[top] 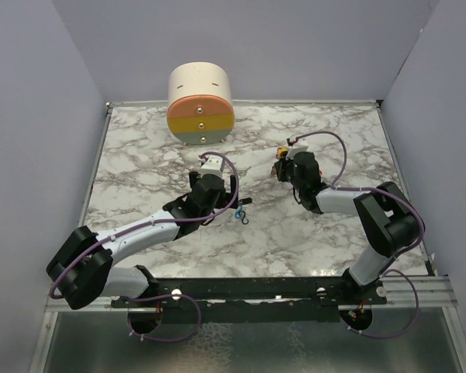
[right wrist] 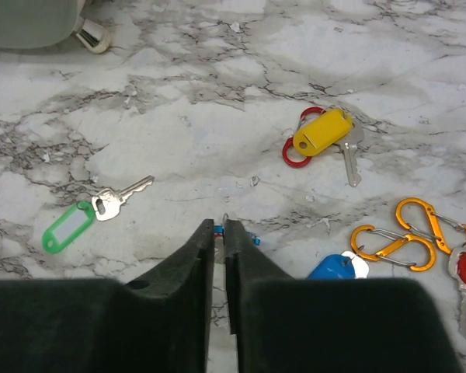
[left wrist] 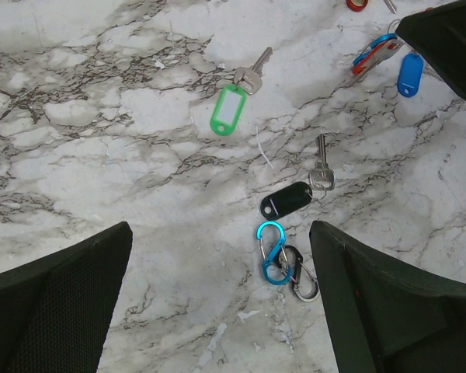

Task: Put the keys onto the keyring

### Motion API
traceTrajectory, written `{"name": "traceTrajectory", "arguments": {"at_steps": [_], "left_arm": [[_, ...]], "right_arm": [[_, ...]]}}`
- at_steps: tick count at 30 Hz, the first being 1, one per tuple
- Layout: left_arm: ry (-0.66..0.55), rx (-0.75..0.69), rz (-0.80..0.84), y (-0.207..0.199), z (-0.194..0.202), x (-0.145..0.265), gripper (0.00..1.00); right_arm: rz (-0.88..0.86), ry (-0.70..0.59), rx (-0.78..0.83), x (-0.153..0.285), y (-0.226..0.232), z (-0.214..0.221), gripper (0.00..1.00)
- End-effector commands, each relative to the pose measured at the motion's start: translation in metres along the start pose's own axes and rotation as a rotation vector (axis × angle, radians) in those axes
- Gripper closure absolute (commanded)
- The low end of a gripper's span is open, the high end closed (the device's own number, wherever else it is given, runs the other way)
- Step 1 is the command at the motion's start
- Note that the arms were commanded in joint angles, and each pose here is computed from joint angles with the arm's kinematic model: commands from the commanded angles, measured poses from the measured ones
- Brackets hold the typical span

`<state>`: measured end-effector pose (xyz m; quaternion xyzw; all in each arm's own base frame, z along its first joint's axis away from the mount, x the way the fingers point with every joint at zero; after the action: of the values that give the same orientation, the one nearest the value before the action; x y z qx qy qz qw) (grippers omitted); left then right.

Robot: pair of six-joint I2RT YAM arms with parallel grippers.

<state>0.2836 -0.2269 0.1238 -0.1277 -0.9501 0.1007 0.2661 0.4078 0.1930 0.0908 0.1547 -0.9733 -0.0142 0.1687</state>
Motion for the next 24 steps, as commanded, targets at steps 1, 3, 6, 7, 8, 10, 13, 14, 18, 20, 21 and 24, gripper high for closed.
{"name": "traceTrajectory", "arguments": {"at_steps": [1, 3, 6, 7, 8, 10, 13, 14, 18, 20, 21, 24], "left_arm": [[-0.025, 0.011, -0.007, -0.001, -0.007, -0.002, 0.01], [-0.025, 0.009, -0.008, -0.001, -0.007, -0.003, 0.01], [-0.020, 0.006, -0.009, -0.001, -0.006, -0.004, 0.01], [-0.018, 0.006, -0.008, -0.001, -0.005, -0.005, 0.01], [-0.016, 0.006, -0.007, -0.002, -0.005, -0.006, 0.01], [-0.015, 0.008, -0.004, -0.002, -0.004, -0.007, 0.01], [-0.016, 0.011, -0.002, -0.002, -0.003, -0.008, 0.01], [-0.014, 0.013, -0.001, -0.003, -0.002, -0.008, 0.02], [-0.007, 0.015, 0.002, -0.003, 0.000, -0.010, 0.04], [-0.007, 0.017, 0.004, -0.004, 0.002, -0.010, 0.05], [-0.006, 0.017, 0.004, -0.003, 0.002, -0.010, 0.05], [-0.004, 0.018, 0.006, -0.004, 0.002, -0.011, 0.05]], "right_arm": [[-0.005, -0.002, -0.016, -0.008, 0.000, -0.007, 0.80], [0.001, -0.011, -0.023, -0.007, -0.001, -0.010, 0.61], [0.001, -0.021, -0.024, -0.004, -0.001, -0.013, 0.47], [-0.004, -0.025, -0.022, -0.002, -0.001, -0.015, 0.45], [-0.011, -0.026, -0.019, 0.000, 0.000, -0.016, 0.44], [-0.030, -0.030, -0.015, 0.005, 0.003, -0.017, 0.43], [-0.071, -0.020, -0.006, 0.013, 0.008, -0.015, 0.43], [-0.086, -0.009, -0.003, 0.015, 0.010, -0.014, 0.43], [-0.139, 0.017, -0.002, 0.023, 0.018, -0.007, 0.43], [-0.170, 0.038, 0.010, 0.025, 0.023, -0.007, 0.43], [-0.186, 0.056, 0.014, 0.025, 0.026, -0.006, 0.43], [-0.229, 0.078, 0.015, 0.026, 0.033, -0.003, 0.43]]}}
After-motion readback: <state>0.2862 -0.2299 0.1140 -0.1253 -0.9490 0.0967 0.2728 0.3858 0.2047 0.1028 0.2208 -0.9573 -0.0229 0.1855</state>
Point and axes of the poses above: each gripper's point midway between its finger pads, its own x axis back along the fingers, its own y axis along the line the jaws close on, z = x × y, the point moved 1 cm from there along x, back along the fingers, and after that the axes turned 4 degrees about x, right-handed, at the moved point
